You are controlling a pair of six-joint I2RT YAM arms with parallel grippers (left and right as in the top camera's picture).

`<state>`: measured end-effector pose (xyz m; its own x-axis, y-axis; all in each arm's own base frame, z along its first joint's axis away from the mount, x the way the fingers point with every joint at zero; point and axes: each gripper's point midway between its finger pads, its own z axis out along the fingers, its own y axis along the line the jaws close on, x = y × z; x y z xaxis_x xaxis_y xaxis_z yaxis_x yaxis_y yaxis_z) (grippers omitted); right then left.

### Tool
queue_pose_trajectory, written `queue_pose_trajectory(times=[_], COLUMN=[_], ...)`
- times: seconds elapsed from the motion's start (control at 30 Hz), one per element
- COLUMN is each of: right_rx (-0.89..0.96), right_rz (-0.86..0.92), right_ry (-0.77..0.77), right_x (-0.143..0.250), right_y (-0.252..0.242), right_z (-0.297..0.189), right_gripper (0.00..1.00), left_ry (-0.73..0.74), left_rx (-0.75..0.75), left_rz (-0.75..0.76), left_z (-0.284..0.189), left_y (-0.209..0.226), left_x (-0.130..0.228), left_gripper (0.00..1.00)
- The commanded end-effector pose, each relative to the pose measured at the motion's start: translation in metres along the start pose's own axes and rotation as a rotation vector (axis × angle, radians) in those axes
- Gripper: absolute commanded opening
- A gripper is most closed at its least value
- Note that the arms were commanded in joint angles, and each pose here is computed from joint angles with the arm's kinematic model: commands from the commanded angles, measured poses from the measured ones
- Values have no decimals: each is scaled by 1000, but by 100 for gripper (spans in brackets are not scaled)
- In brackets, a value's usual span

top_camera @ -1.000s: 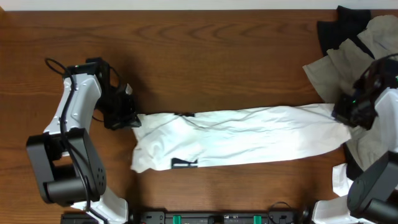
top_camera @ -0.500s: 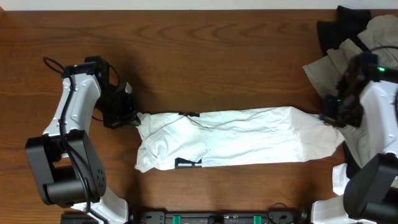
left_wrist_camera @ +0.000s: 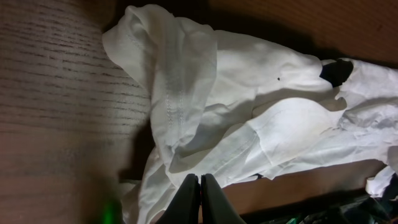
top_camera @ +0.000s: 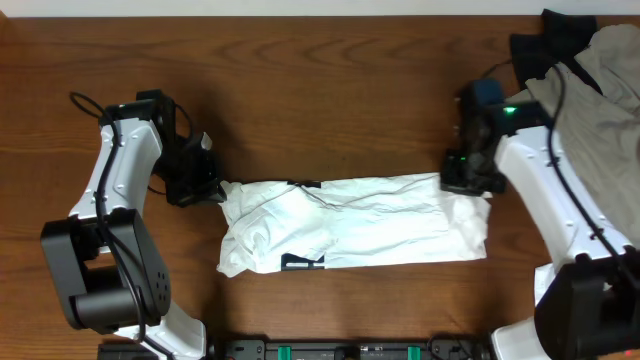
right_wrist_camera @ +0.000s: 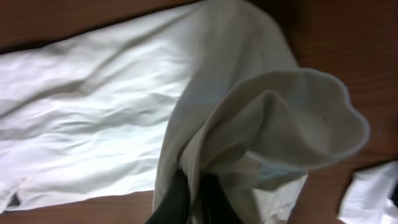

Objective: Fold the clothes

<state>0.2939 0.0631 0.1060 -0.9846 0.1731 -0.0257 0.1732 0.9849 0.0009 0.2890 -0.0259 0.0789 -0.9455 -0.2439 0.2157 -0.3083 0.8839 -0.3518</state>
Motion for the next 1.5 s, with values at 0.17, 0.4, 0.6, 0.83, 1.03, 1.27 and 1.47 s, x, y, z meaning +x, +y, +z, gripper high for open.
queue_pose_trajectory(times=[0.17,0.4,0.6,0.83,1.03,1.27,1.47], right_rx=[-45,-76,-84,-120,-194,-187,-55], right_rz=[-35,-80,-92,-179,-400,-433,-384], right_ry=[-71,-107,-77,-37,-26,-26,-49], right_x=[6,10,14,23,42,46,38], right_y=[54,81,92,117,149,152,126], right_z=[-7,-9,1,18,19,19,22], right_gripper=[1,1,1,1,36,49,45], left_ry=[-34,-34,-33,-34,-34,-34,-34], left_rx=[11,12,12,12,11,12,11], left_rz=[10,10,10,10,10,10,10], left_z=[-9,-9,-9,-9,-9,-9,-9], left_y=[-5,-5,-5,-5,-5,-5,-5], left_x=[-4,-4,-4,-4,-4,-4,-4], left_gripper=[6,6,6,6,6,6,6])
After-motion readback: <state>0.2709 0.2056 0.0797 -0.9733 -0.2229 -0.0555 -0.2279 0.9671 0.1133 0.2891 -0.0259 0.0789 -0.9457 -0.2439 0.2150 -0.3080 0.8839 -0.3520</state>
